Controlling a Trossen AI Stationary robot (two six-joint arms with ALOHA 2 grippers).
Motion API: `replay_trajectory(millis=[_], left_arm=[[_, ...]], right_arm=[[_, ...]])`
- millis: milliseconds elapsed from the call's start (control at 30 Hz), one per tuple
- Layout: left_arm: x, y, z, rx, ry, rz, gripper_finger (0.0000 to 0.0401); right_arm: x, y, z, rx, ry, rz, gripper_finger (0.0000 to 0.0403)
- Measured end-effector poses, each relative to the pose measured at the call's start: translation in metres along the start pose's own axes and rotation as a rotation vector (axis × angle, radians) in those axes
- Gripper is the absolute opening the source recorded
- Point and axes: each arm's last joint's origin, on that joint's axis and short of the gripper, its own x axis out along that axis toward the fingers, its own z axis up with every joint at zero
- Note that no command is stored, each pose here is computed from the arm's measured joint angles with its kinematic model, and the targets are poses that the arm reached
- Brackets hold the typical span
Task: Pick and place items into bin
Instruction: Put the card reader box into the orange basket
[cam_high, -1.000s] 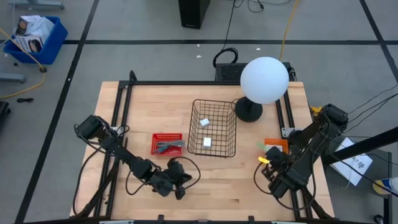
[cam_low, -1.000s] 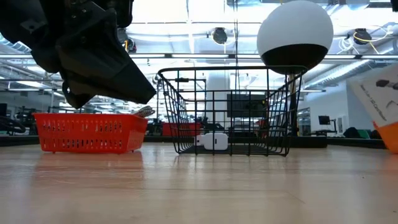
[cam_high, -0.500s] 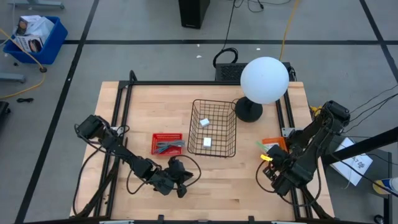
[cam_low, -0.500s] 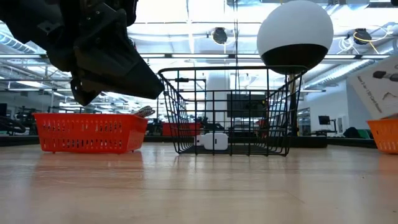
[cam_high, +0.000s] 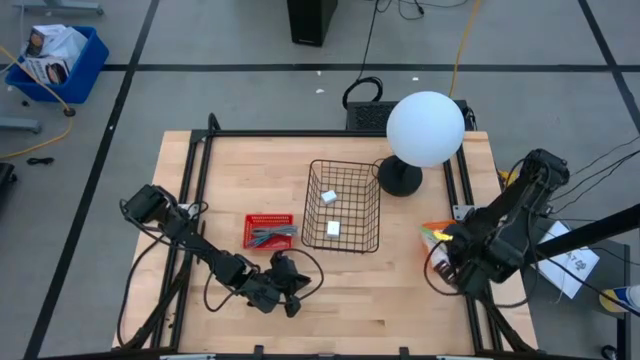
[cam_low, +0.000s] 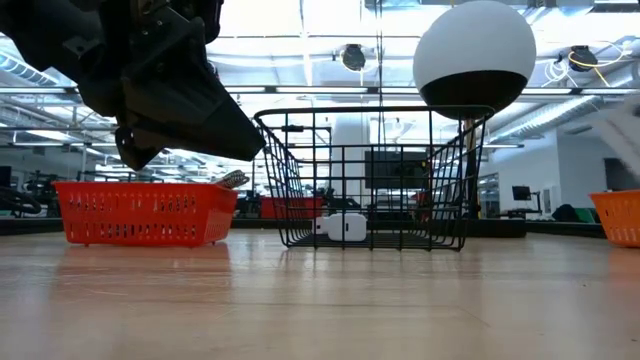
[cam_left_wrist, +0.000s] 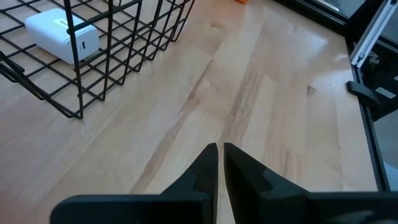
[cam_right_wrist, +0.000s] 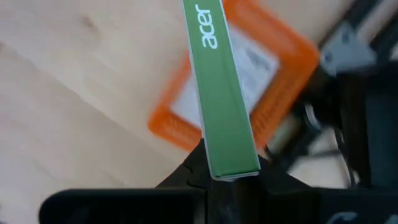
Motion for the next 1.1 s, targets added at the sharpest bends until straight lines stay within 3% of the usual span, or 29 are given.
replay_trajectory(millis=[233,400,700,1100], left_arm=[[0.0,0.0,0.0,0.0,0.0,0.0,0.0031],[0.001,0.001,0.002,-0.005,-0.004,0.004,0.0031],[0.005,0.006,0.006,-0.016,-0.011,0.022,0.0031],[0.005,0.005,0.005,-0.013,-0.008,0.02,0.0031]], right_arm=[[0.036,-0.035,-0.006,0.023,0.297,-0.146,0.003],[0.047,-0.043,-0.006,0.035,0.305,-0.159,0.0031],[0.044,-0.036,-0.005,0.051,0.304,-0.091,0.0082],[0.044,-0.024,-0.007,0.132,0.327,0.014,0.0069]])
